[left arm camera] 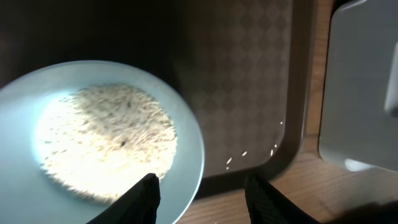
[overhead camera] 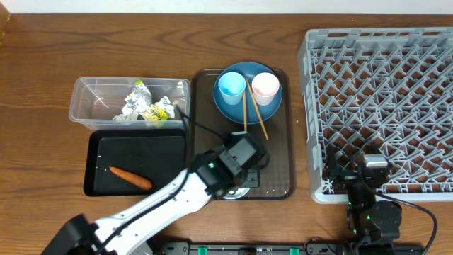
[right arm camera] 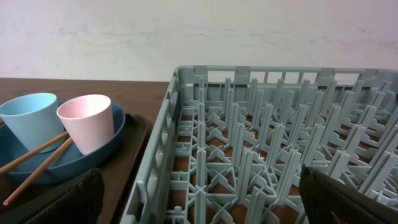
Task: Sort waste into correct bins and load items into the dishwasher rack
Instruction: 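Lower the left gripper to the rice bowl rim and grasp it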
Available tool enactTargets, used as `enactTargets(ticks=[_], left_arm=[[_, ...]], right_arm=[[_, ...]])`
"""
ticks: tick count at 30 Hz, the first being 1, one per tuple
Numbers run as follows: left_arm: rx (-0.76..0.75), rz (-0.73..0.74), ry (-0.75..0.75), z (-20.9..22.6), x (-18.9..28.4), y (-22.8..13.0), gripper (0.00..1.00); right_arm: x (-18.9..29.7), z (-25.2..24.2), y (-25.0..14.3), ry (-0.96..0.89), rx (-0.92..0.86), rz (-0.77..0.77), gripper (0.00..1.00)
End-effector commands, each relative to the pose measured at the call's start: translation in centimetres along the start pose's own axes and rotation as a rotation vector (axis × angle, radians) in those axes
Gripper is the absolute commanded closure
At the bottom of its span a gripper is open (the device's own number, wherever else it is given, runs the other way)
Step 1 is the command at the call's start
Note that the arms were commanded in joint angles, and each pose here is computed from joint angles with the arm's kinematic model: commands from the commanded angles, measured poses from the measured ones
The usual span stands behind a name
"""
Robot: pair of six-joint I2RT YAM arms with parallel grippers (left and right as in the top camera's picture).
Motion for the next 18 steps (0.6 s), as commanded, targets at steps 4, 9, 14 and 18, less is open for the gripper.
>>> enactTargets(ticks=[4,9,14,18], left_arm=[[-0.002,0.037,0.062,0.1,-2.0,0.0,0.53],[-0.011,0.075,0.089,0.2,-3.3,-0.5,0.53],[-0.016,0.079,0.084,0.0,-3.8,-0.6,0.53],[-0.023,0.073,0.075,-0.3,-3.9,-0.6,0.53]], right_arm=[[0.0,0.0,-0.1,-0.001,-0.014,0.003,0.01],[0.0,0.0,-0.1,0.000,-0.014,0.003,0.01],[0.0,0.0,-0.1,-0.001,-0.014,0.003,0.01],[0.0,0.0,-0.1,0.000,-0.014,0.003,0.01]])
Point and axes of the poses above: each gripper's point midway between its finger pads, its own x axis back along the fingers, its own z axis along the line the jaws close on, y = z × x, the point moved 7 cm from there along x, back along the fingers, and after that the axes turned 13 degrees about -x, right-handed, at the moved point
